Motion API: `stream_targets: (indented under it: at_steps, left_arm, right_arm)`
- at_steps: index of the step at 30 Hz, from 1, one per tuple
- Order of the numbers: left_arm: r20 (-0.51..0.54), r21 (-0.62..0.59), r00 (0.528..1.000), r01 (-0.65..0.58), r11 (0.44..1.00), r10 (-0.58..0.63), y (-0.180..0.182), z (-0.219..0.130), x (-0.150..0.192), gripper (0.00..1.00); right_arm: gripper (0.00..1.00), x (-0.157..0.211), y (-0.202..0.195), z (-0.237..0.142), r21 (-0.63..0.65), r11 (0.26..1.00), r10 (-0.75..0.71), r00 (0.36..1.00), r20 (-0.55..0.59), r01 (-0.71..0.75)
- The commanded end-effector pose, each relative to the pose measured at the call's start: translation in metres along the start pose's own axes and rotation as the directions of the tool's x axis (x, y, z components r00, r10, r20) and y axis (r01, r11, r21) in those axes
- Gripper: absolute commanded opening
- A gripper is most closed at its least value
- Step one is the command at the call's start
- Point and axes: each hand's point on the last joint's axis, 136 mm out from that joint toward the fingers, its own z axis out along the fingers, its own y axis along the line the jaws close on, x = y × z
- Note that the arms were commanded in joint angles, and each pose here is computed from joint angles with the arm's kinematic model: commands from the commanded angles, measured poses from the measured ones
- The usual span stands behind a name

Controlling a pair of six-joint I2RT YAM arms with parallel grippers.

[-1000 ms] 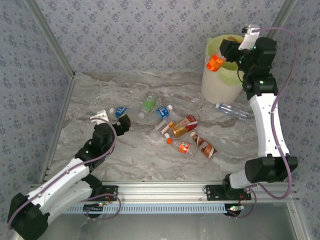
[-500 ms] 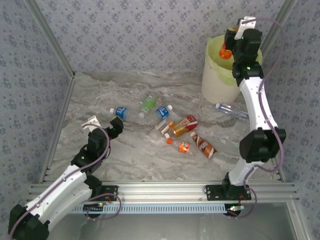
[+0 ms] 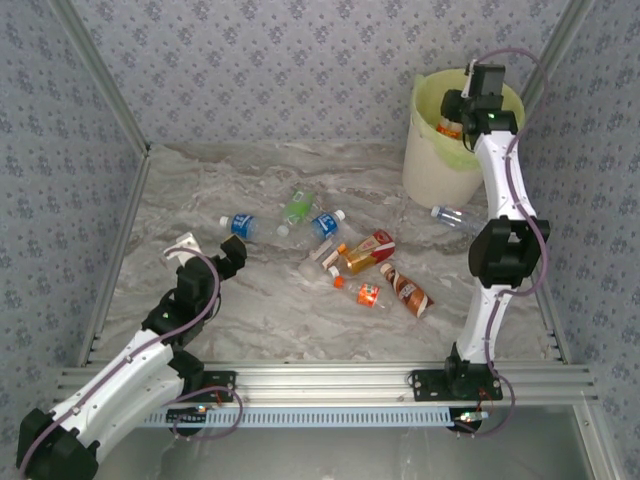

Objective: Put the plastic bottles in the bin

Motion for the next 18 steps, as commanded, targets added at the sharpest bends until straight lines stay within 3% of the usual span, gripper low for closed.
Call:
stream_targets:
  at_steps: [1, 4, 6, 11, 12, 13, 14, 18]
  left_arm:
    - [0.012, -0.041, 1.0, 0.009, 0.999, -0.008, 0.009, 0.001, -0.001, 0.99]
    - [0.012, -0.051, 1.0, 0.005, 0.999, -0.004, 0.011, 0.002, 0.0, 0.99]
    - [0.006, -0.06, 1.0, 0.001, 0.998, -0.001, 0.012, 0.004, 0.002, 1.0]
    - [-0.002, -0.07, 1.0, 0.014, 0.997, -0.014, 0.012, 0.007, 0.004, 1.0]
    - [-0.002, -0.069, 1.0, 0.014, 0.997, -0.014, 0.011, 0.007, 0.004, 1.0]
    - [-0.001, -0.068, 1.0, 0.013, 0.998, -0.013, 0.01, 0.007, 0.003, 0.99]
    - [-0.001, -0.068, 1.0, 0.012, 0.998, -0.012, 0.01, 0.008, 0.003, 0.99]
    - [-0.006, -0.076, 1.0, -0.001, 0.997, 0.001, 0.009, 0.01, 0.003, 0.99]
  right_arm:
    - [0.53, -0.018, -0.006, -0.02, 0.017, 0.997, 0.07, 0.997, 0.027, -0.07]
    - [0.6, -0.027, -0.007, -0.037, 0.025, 0.999, 0.044, 0.998, 0.045, -0.046]
    - [0.73, -0.029, -0.006, -0.05, 0.029, 0.999, 0.018, 0.999, 0.041, -0.019]
    - [0.78, -0.034, -0.003, -0.093, 0.017, 1.0, -0.007, 0.998, 0.066, 0.006]
    - [0.84, -0.032, -0.004, -0.102, 0.013, 1.0, -0.01, 0.997, 0.071, 0.009]
    - [0.97, -0.028, -0.005, -0.109, 0.012, 1.0, -0.015, 0.997, 0.074, 0.014]
    - [1.0, -0.024, -0.006, -0.117, 0.012, 1.0, -0.02, 0.997, 0.07, 0.019]
    - [1.0, -0.012, -0.016, -0.148, 0.039, 0.999, -0.02, 0.995, 0.097, 0.016]
